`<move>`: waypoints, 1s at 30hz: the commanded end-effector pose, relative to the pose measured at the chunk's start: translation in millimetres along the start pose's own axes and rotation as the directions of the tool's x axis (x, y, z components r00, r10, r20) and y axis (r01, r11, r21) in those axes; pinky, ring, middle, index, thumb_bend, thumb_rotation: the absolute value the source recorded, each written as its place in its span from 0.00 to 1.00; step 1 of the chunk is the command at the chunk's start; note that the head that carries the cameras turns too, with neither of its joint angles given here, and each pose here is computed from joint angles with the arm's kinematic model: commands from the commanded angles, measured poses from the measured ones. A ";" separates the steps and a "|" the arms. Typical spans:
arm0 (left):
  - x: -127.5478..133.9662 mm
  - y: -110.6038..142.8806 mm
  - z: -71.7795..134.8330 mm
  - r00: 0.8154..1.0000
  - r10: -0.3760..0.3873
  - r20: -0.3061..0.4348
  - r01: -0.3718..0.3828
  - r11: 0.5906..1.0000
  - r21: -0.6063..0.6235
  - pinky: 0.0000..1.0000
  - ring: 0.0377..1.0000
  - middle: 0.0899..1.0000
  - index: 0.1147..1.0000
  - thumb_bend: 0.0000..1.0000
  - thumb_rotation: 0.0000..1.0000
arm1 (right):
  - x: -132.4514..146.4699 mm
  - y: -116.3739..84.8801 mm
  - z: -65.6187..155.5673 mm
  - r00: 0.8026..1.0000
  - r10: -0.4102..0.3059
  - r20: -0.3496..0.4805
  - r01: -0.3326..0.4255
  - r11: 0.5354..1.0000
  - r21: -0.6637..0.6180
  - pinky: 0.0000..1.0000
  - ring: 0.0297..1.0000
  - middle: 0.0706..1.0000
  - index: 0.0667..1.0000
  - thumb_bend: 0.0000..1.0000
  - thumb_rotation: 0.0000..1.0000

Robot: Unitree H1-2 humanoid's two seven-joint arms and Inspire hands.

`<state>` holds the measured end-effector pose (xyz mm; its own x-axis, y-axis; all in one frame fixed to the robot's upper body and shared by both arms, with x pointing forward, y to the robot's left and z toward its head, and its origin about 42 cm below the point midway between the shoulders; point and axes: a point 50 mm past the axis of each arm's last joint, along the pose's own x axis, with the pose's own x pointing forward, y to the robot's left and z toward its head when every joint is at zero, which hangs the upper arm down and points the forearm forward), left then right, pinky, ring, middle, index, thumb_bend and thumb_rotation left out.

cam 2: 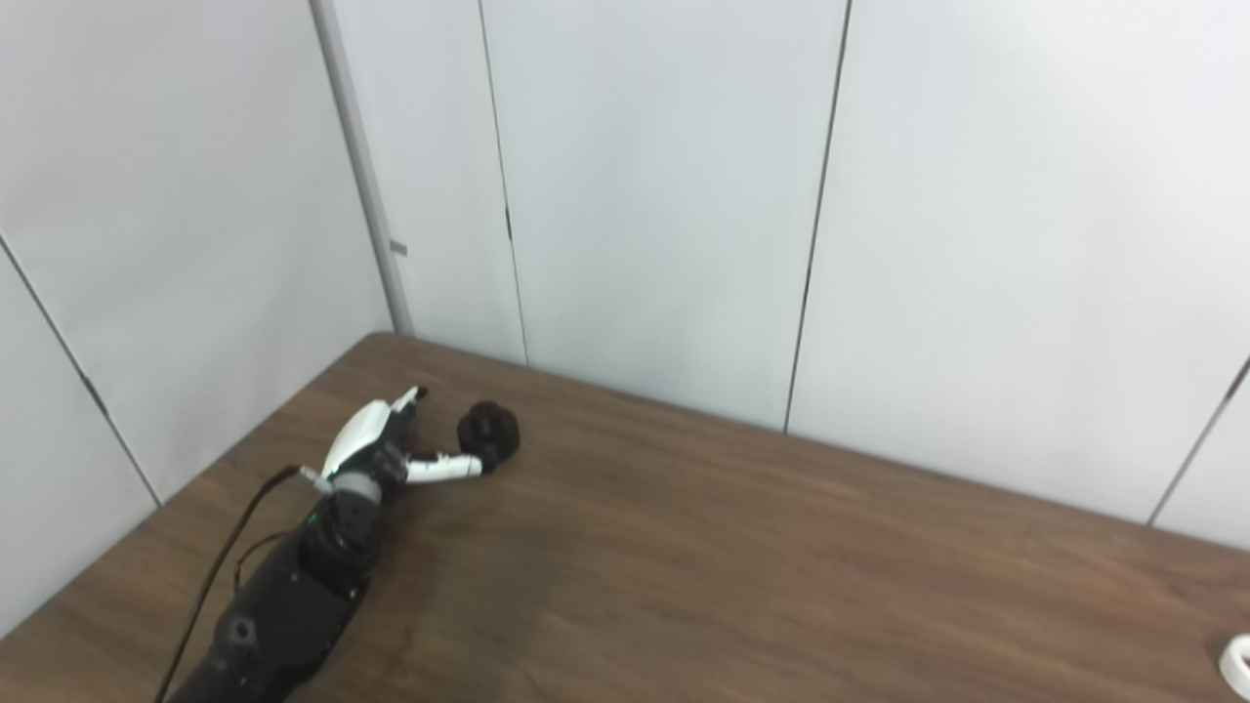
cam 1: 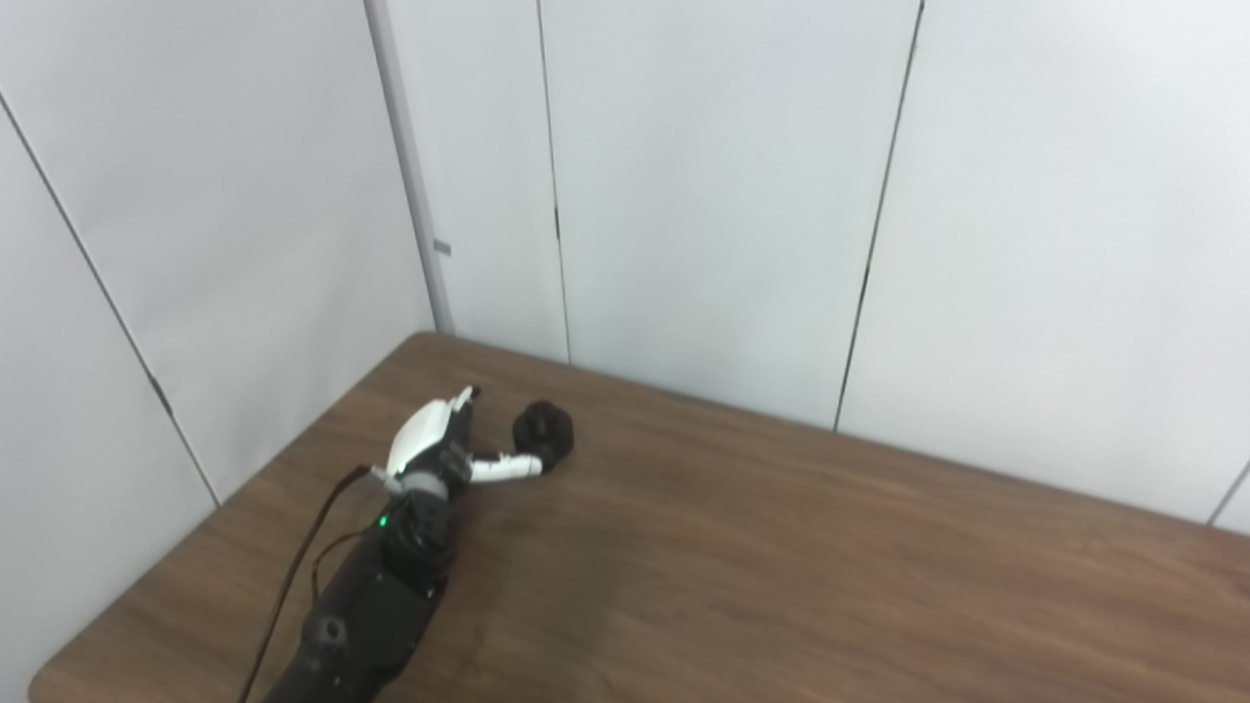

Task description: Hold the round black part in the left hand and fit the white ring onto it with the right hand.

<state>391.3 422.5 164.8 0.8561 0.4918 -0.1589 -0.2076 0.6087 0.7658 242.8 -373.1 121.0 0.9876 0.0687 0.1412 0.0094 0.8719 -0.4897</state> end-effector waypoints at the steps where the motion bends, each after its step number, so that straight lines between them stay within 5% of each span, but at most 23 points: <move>1: 13.4 29.4 11.5 0.997 0.075 0.019 -0.076 0.996 0.043 1.00 1.00 1.00 1.00 1.00 0.42 | -6.6 -15.5 -11.4 0.998 -0.012 -0.064 0.009 0.999 -0.050 0.84 0.97 0.99 0.92 0.49 0.21; 17: 30.2 8.5 13.5 1.000 -0.009 0.014 0.004 0.955 0.297 1.00 1.00 1.00 0.90 1.00 0.37 | -15.9 -17.7 -6.3 0.998 -0.003 -0.065 -0.001 0.999 -0.051 0.84 0.97 0.98 0.91 0.50 0.17; 30: 26.4 -12.2 25.1 0.989 -0.057 0.134 0.011 0.947 0.321 1.00 1.00 1.00 0.73 1.00 0.43 | -18.2 -16.5 -3.7 0.999 -0.006 -0.050 0.003 0.998 -0.058 0.83 0.95 0.97 0.91 0.51 0.21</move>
<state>419.8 424.4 159.6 0.8945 0.4257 -0.1370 -0.0349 0.3718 0.9277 231.4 -374.6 120.9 0.9886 0.0695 0.1339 0.0057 0.8695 -0.4939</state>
